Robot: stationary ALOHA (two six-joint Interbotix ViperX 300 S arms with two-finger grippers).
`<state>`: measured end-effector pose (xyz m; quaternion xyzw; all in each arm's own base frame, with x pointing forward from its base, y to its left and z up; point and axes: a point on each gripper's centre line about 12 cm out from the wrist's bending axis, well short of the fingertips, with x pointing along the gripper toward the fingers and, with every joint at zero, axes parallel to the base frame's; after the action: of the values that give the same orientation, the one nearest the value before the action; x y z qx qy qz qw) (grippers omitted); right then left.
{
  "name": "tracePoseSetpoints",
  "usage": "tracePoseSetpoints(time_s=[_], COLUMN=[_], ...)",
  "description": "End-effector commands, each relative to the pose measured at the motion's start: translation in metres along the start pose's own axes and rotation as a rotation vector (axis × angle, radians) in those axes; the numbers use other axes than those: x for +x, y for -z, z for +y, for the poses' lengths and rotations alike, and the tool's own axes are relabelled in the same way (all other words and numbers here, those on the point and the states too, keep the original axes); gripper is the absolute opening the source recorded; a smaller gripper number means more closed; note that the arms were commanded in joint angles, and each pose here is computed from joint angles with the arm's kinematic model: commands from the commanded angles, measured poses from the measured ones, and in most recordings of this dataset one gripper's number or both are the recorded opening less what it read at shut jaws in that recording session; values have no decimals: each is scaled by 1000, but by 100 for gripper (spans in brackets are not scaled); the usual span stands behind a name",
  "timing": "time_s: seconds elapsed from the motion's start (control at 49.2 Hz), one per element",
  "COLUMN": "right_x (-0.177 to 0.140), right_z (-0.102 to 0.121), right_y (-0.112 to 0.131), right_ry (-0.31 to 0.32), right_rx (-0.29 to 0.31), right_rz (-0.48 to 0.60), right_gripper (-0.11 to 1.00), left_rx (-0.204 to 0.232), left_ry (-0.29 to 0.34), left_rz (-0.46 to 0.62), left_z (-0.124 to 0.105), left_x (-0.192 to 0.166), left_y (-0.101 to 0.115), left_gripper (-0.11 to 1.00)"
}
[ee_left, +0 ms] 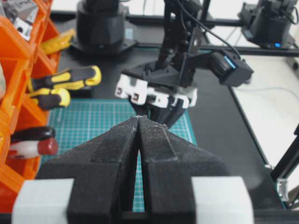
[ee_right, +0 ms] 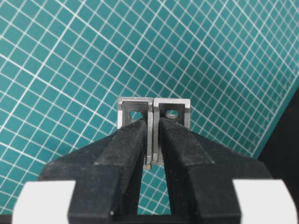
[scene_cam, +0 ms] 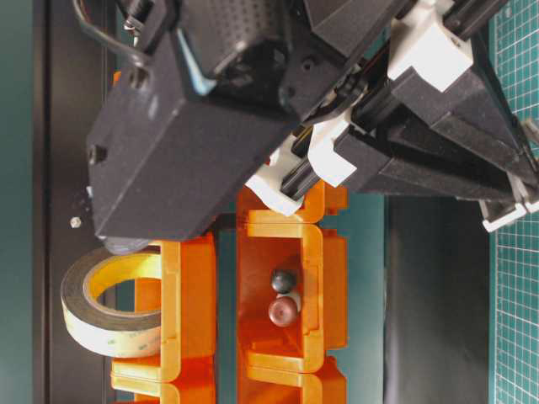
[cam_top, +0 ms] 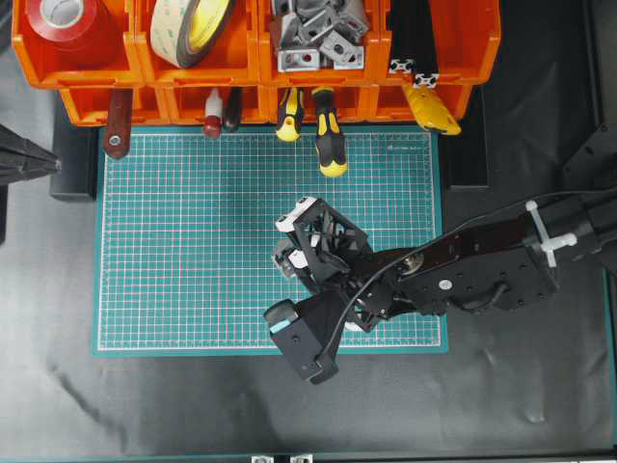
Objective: Pick corner brachets from container rack with right arm.
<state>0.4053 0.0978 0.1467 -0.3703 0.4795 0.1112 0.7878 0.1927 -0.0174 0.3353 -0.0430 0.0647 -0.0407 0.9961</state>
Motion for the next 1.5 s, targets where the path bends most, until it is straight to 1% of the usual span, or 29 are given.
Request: tracePoseSetpoints(time_s=[0.0,0.284,0.325,0.345,0.386,0.549,0.589,0.63,0.65,0.772,0.853,0.914,1.036,1.158,1.24,1.301,1.382,1.483], right_x=[-7,-3,-2,-2,-2,-2,-2,-2,-3,-13,-28,-43,-74,-105,-126,-140,-159,-181], right_z=[-7,-6,-6,-6,-6,-5,-5,-5,-4,0,2,4,8,11,8,4,-2,-7], right_y=[-8,-9,-8,-8,-8,-8,-8,-7,-7,-4,-7,-10,-13,-17,-17,-13,-5,10], right_ry=[14,8,8,8,5,-3,-3,-4,-4,-7,-2,1,-3,-11,-17,-18,-18,-15], right_rx=[11,11,12,14,18,38,47,64,74,183,258,298,350,384,427,462,510,539], right_rz=[-43,-54,-52,-52,-53,-54,-48,-42,-41,-23,-49,-83,-151,-225,-284,-319,-373,-432], right_gripper=[9,9,11,14,23,66,73,76,77,75,75,75,74,74,74,74,74,74], left_rx=[3,3,5,5,5,3,2,3,2,0,2,0,0,0,0,-3,-21,-46], left_ry=[4,5,5,5,5,5,5,5,5,6,6,6,7,8,7,7,5,5], left_rz=[-17,-23,-23,-23,-23,-23,-23,-23,-24,-27,-33,-35,-41,-52,-47,-39,-32,-24], left_z=[-1,-1,-1,-1,-1,-1,-1,-1,-1,-1,-1,-1,-1,-2,-1,-2,-1,-1], left_x=[1,0,0,0,0,0,0,0,0,-1,-2,-4,-6,-8,-8,-7,-7,-6], left_y=[-6,-7,-7,-7,-7,-7,-7,-7,-8,-8,-9,-10,-10,-12,-11,-10,-9,-8], left_gripper=[0,0,0,0,0,0,0,0,0,0,0,0,0,0,0,0,0,0])
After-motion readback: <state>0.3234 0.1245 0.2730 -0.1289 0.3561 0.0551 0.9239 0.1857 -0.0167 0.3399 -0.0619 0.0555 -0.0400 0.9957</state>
